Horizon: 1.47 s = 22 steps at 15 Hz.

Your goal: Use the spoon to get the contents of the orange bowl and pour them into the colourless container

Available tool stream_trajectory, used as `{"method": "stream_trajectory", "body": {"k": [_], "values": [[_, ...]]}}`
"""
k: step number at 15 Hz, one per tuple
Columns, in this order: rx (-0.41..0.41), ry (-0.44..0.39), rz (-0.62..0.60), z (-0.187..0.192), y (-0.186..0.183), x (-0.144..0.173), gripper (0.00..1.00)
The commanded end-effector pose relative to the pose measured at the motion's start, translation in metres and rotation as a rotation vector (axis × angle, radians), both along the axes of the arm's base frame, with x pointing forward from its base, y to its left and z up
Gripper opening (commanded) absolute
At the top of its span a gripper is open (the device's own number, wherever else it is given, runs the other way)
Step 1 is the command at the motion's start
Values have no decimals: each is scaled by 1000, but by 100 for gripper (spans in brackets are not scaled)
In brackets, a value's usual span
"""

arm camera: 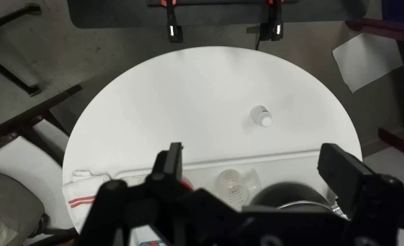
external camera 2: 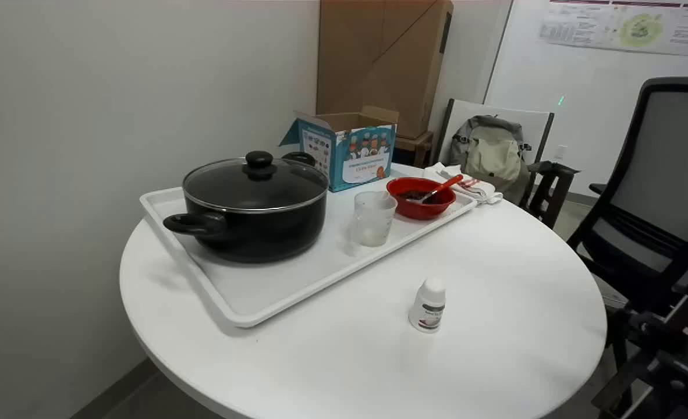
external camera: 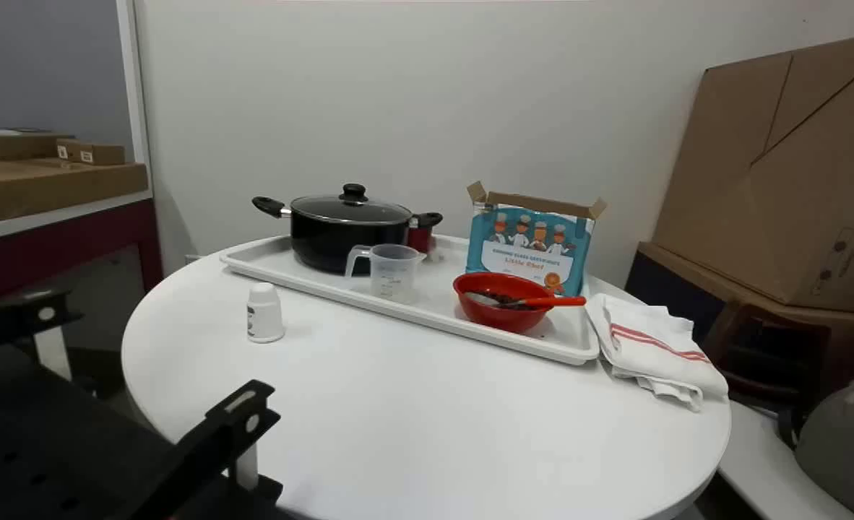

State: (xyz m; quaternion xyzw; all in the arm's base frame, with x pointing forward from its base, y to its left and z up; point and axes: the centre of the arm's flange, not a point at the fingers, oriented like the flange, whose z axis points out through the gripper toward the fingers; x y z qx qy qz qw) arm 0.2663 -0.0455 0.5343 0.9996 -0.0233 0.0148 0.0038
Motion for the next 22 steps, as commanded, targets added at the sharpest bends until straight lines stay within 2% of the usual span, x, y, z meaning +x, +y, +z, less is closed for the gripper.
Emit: {"method": "stream_trajectory", "body": {"k": [1, 7, 9, 15, 18, 20, 22], "values": [[0, 0, 0, 0, 0, 0, 100], [0, 0, 0, 0, 0, 0, 100], [-44, 21, 18, -2, -7, 11, 100], [-243, 78, 38, -15, -48, 70, 100], [-314, 124, 77, -24, -69, 102, 100], [-321, 158, 169, -28, -77, 123, 100], [-269, 178, 282, -29, -84, 147, 100]]}}
